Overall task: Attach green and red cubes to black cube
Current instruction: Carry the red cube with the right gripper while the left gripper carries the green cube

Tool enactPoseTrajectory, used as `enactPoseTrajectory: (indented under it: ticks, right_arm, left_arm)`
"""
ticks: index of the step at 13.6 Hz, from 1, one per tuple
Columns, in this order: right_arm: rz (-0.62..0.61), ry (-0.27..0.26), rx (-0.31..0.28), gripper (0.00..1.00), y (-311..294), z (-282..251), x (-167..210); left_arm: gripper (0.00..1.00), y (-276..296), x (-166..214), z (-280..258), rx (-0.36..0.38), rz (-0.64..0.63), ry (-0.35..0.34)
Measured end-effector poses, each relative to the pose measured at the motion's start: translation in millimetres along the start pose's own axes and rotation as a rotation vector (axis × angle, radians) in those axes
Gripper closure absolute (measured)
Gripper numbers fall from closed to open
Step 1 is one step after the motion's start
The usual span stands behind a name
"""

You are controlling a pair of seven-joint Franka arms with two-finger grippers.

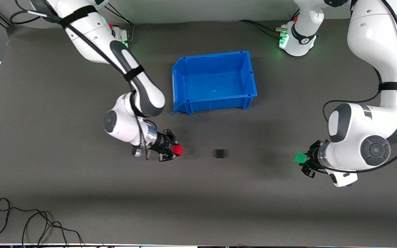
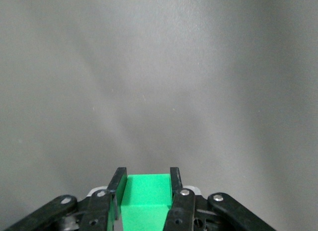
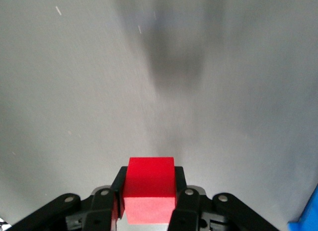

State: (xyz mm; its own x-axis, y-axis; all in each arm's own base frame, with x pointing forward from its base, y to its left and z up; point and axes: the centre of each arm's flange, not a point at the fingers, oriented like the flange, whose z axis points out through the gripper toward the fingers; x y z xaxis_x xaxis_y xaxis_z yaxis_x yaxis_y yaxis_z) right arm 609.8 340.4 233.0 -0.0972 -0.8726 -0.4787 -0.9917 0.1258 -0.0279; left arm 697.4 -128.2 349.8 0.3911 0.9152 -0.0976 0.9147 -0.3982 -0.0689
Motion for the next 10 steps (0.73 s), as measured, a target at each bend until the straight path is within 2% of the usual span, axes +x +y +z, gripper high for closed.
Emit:
enactPoseTrajectory:
  ticks: [3, 6, 10]
  right_arm:
    - [0.025, -0.012, -0.003, 0.6, 2.5, 18.6, -22.2]
    - [0.045, -0.018, 0.018, 0.6, 2.6, 31.5, -32.9]
    - [0.055, -0.018, 0.041, 0.6, 15.5, 65.8, -49.0]
  left_arm:
    - [0.6, 7.5, -24.0, 9.4, 0.005, -0.113, -0.004]
    - [0.6, 25.9, -45.3, 39.7, -0.047, -0.238, -0.021]
    - [0.6, 45.6, -117.2, 95.9, -0.061, -0.32, -0.053]
